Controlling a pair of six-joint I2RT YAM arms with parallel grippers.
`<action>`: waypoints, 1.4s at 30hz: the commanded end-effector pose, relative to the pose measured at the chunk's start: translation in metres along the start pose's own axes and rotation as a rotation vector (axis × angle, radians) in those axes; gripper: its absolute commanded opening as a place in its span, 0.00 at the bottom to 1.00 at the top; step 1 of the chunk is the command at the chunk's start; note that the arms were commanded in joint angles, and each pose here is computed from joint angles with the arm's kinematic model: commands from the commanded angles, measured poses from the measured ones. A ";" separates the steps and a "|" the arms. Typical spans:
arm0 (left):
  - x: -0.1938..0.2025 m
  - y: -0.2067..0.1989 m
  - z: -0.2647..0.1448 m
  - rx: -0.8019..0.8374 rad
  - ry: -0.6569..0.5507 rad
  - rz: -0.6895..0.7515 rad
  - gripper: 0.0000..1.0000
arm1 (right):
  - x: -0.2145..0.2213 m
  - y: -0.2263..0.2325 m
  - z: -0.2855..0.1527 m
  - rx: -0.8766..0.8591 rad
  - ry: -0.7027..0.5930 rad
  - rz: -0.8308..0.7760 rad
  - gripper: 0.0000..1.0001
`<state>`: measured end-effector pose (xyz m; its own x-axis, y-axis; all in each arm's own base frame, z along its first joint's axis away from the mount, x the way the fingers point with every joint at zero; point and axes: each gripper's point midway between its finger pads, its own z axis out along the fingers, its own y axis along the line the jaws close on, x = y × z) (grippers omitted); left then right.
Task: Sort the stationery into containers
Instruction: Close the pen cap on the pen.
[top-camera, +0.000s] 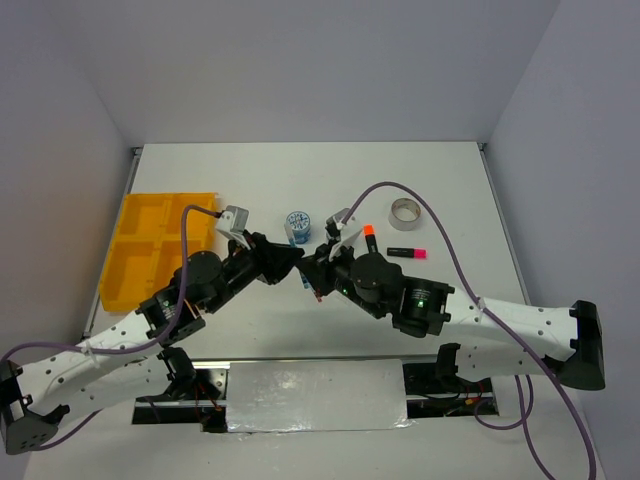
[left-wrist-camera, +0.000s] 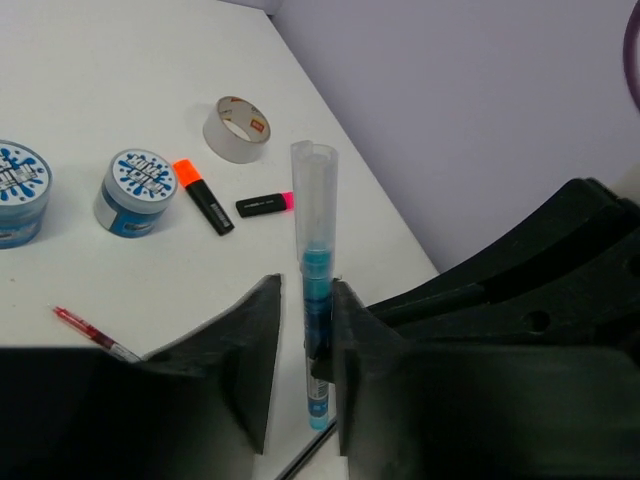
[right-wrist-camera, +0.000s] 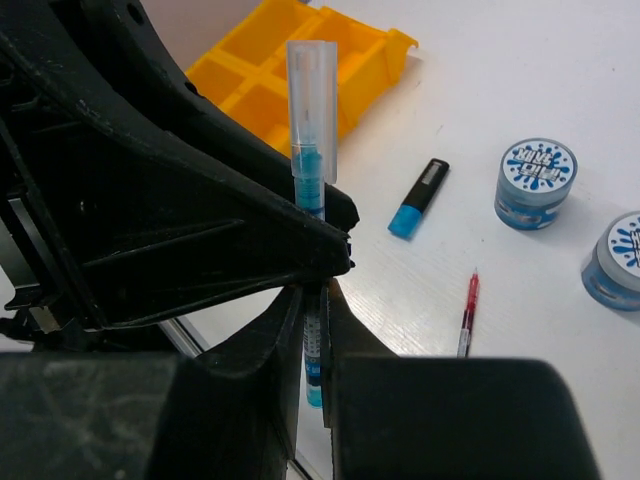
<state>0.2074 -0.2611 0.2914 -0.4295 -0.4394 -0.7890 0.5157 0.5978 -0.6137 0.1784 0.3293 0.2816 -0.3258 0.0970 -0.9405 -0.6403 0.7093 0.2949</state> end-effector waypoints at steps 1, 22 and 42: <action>-0.013 -0.014 -0.004 0.032 -0.007 0.042 0.38 | -0.051 0.016 -0.006 -0.058 -0.151 0.090 0.00; -0.018 -0.067 -0.028 0.337 0.013 0.155 0.00 | -0.037 0.039 -0.028 -0.287 -0.119 0.008 0.58; -0.025 -0.086 -0.036 0.426 0.001 0.164 0.00 | -0.031 0.039 -0.021 -0.306 -0.107 -0.008 0.26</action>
<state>0.1608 -0.2767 0.3346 -0.3647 -0.3265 -0.8720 0.7780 0.4077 -0.4780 0.1424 0.3372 0.3063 -0.2912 0.0994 -0.9515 -0.8241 0.4790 0.3023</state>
